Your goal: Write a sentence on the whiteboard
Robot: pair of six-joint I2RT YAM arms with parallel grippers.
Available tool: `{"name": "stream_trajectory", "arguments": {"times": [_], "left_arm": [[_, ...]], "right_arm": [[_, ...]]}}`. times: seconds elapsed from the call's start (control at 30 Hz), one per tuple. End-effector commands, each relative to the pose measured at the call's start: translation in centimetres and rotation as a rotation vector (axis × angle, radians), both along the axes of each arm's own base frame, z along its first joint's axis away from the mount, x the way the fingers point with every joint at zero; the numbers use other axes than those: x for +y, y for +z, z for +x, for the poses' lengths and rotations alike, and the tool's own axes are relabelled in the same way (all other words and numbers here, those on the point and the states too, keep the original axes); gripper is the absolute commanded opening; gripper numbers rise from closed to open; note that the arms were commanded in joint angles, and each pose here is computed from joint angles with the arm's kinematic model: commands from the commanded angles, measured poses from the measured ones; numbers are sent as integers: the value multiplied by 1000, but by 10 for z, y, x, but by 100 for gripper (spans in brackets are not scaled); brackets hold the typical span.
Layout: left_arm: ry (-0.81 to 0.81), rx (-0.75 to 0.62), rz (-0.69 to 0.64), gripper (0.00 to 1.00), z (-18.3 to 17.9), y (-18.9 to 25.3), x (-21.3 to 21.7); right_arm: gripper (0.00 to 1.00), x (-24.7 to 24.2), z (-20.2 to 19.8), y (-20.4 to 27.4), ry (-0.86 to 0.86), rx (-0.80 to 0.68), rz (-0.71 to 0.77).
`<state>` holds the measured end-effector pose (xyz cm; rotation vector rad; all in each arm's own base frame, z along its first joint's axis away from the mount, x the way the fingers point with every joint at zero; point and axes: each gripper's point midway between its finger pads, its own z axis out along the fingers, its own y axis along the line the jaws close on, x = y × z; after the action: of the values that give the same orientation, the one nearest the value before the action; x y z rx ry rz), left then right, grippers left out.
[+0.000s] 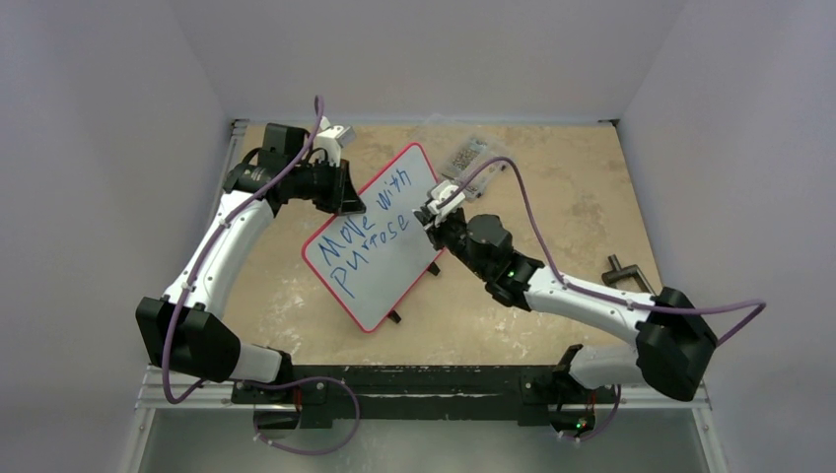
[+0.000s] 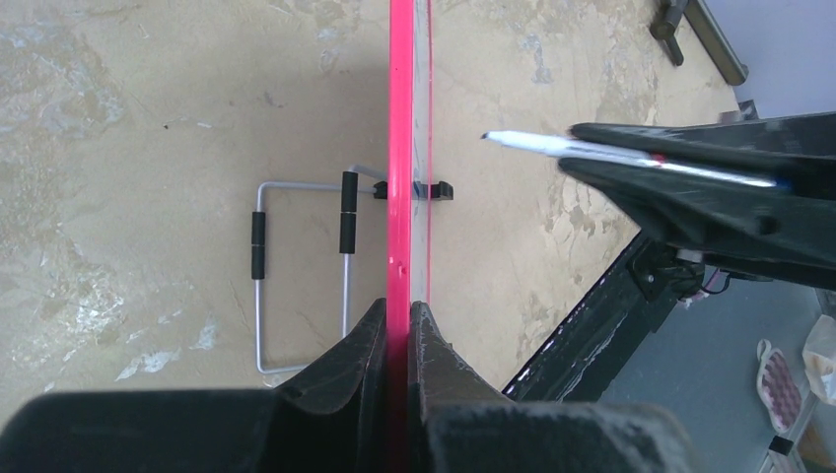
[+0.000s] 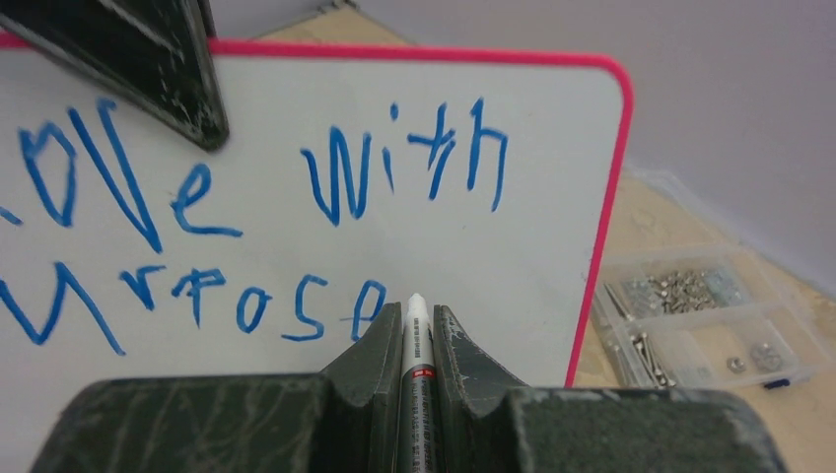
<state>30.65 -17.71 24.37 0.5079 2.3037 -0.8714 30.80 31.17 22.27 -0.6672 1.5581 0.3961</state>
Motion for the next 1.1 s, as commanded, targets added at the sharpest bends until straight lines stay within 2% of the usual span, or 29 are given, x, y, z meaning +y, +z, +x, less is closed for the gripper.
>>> {"name": "stream_trajectory", "arguments": {"times": [0.0,0.17,0.43,0.8,1.07], "left_arm": [[-17,-96,7,0,5,16,0],[-17,-96,6,0,5,16,0],[-16,-99,5,0,4,17,0],[-16,-97,1,0,3,17,0],[19,-96,13,0,6,16,3]], "right_arm": [[0,-11,-8,73,4,-149,144],[0,-19,-20,99,26,-198,207],[0,-30,-33,112,40,-212,261],[0,-43,-49,93,60,-178,269],[0,-36,-75,73,190,-156,316]]}}
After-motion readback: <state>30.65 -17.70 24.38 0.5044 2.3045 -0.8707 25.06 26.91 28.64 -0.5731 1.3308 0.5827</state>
